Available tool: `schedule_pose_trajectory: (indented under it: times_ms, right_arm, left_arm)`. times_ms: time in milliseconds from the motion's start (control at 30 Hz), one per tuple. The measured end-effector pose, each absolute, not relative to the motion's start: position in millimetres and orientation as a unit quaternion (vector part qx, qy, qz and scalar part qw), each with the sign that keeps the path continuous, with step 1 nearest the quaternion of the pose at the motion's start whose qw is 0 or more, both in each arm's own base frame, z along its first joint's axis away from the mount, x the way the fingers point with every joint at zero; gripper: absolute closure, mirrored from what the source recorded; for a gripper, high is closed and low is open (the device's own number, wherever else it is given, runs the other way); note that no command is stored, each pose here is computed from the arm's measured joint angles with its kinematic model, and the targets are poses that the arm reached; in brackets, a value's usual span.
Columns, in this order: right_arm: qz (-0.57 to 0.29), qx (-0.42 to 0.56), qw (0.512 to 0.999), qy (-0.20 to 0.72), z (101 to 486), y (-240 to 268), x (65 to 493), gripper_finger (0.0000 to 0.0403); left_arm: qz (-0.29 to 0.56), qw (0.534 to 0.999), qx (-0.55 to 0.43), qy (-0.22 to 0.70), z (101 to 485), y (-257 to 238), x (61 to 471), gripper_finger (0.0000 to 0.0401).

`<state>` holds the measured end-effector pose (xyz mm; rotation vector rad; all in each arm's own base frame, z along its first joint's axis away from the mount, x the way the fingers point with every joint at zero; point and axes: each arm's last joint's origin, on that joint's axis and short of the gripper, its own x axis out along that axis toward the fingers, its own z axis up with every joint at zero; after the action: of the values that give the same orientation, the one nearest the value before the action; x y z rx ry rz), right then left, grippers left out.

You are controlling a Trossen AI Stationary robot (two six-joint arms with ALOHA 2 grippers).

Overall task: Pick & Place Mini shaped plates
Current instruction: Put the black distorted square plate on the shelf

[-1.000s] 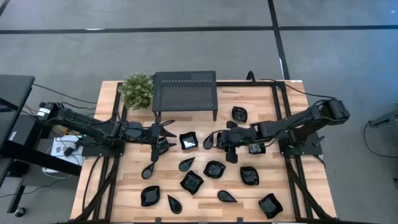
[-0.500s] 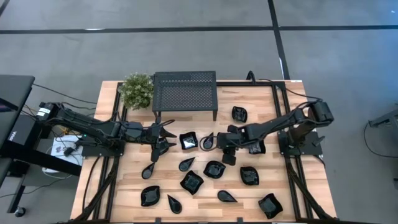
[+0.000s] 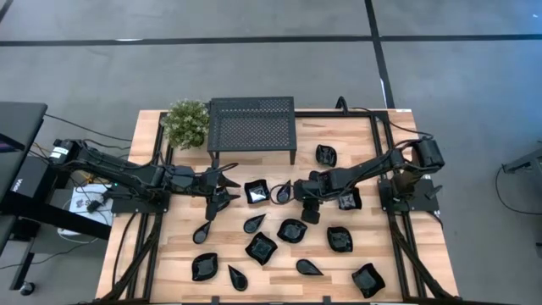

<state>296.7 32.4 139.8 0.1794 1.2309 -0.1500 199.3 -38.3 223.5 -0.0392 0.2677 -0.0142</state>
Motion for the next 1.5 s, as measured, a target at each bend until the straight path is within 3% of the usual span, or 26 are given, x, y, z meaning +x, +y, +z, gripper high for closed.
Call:
schedule_pose_trajectory:
  times_ms: [167,400,633,767,1167,1500]
  right_arm:
    - [-0.058,0.07,0.814,0.573,140.0,31.0,298.7,0.0317]
    - [-0.056,0.085,0.819,0.565,146.2,25.9,297.8,0.0394]
    - [-0.036,0.167,0.809,0.563,158.5,29.3,306.2,0.0398]
    - [-0.012,0.157,0.83,0.536,178.0,37.2,320.0,0.0396]
    - [0.005,-0.024,0.892,0.452,225.2,63.7,343.2,0.0401]
    - [-0.061,-0.254,0.892,0.369,281.1,67.0,360.9,0.04]
  left_arm:
    - [-0.007,0.991,-0.019,0.134,223.4,-38.4,199.3,0.0242]
    - [-0.007,0.991,-0.019,0.134,223.4,-38.3,199.3,0.0242]
    - [-0.007,0.991,-0.019,0.134,223.4,-38.4,199.3,0.0242]
    - [-0.007,0.991,-0.019,0.134,223.4,-38.4,199.3,0.0242]
    - [-0.007,0.991,-0.019,0.134,223.4,-38.4,199.3,0.0242]
    - [-0.007,0.991,-0.019,0.134,223.5,-38.4,199.3,0.0242]
